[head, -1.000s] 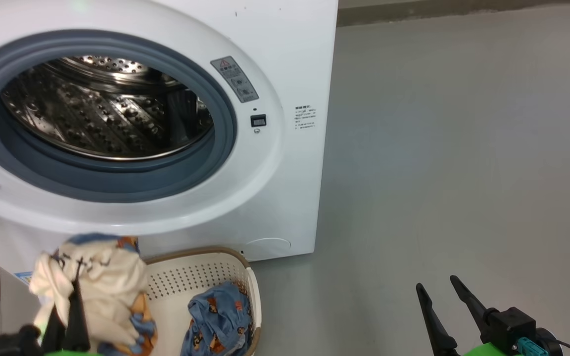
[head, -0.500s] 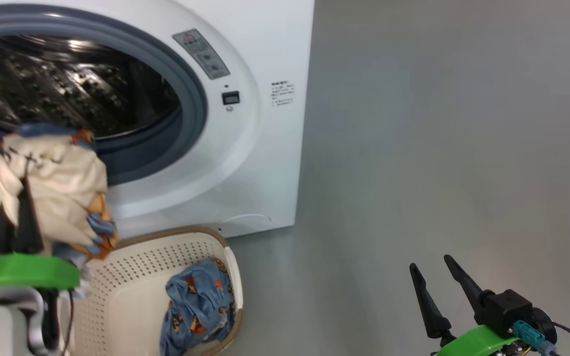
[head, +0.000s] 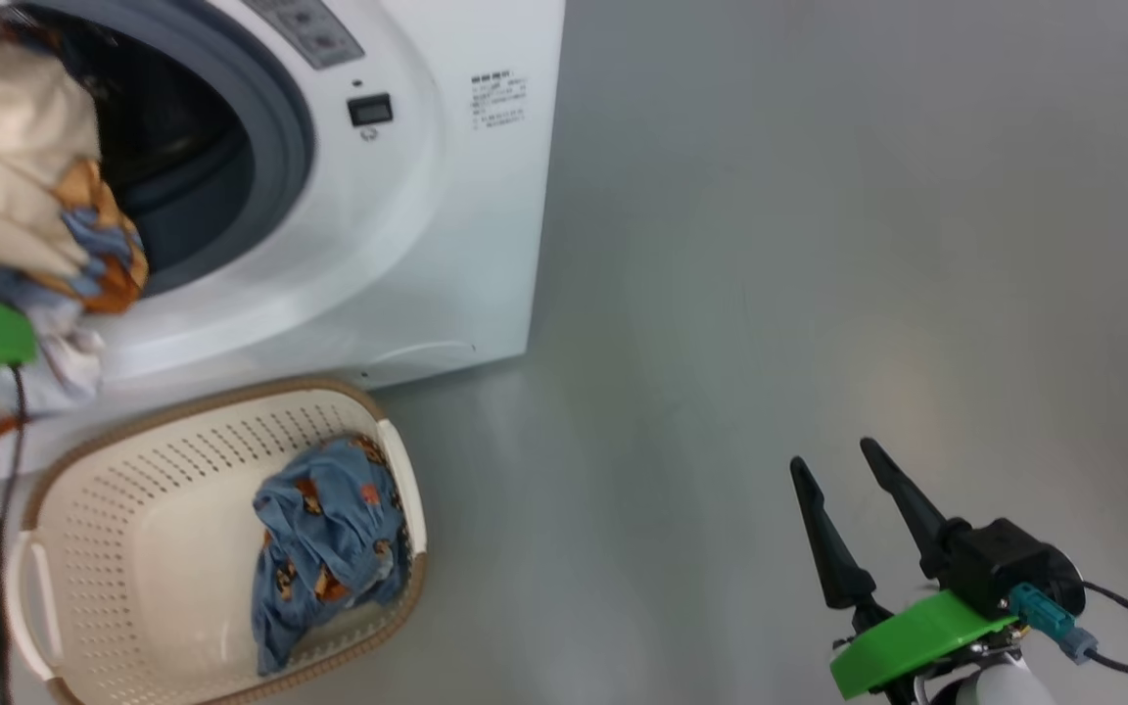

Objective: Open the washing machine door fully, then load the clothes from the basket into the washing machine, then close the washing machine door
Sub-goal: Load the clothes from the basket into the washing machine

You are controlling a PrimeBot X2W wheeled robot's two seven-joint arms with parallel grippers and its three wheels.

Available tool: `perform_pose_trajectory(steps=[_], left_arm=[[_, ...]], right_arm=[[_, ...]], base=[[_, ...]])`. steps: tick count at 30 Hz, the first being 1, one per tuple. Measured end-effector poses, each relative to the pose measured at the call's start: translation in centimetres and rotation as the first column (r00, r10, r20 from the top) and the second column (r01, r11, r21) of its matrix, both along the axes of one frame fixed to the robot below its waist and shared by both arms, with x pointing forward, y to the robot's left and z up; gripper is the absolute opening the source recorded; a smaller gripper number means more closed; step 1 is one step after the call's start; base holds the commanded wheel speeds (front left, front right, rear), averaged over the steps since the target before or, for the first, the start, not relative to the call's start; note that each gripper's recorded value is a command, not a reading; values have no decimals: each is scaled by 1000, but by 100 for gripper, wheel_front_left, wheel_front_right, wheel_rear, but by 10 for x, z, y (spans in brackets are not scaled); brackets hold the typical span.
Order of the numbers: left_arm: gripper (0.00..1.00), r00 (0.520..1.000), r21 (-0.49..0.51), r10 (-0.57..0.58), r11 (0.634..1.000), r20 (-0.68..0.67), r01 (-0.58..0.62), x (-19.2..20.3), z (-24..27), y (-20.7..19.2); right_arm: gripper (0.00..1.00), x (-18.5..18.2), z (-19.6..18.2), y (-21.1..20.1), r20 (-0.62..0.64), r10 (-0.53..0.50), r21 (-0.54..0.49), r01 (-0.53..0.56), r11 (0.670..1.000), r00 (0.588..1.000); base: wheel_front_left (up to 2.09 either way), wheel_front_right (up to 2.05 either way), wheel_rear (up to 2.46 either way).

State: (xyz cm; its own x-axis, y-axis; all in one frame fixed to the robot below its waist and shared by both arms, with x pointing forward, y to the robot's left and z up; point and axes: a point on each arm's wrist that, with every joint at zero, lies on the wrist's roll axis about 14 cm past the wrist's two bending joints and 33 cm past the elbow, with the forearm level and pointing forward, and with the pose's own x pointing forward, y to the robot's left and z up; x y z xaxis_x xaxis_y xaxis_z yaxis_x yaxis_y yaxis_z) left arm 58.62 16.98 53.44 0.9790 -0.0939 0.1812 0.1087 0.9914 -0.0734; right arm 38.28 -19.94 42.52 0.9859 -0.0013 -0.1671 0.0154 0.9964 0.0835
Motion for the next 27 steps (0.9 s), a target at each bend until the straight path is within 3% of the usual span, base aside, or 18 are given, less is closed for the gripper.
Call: perform_pose_trajectory(steps=[15, 27], left_arm=[[0, 999, 24, 1, 1000, -50, 1, 87, -44, -4], [0, 994, 102, -46, 993, -101, 57, 130, -82, -23]], right_arm=[[100, 16, -50, -2, -127, -10, 23, 13, 1000, 992], [100, 28, -84, 11, -198, 36, 41, -29, 999, 980]], base=[[0, 0, 0], [0, 0, 0]])
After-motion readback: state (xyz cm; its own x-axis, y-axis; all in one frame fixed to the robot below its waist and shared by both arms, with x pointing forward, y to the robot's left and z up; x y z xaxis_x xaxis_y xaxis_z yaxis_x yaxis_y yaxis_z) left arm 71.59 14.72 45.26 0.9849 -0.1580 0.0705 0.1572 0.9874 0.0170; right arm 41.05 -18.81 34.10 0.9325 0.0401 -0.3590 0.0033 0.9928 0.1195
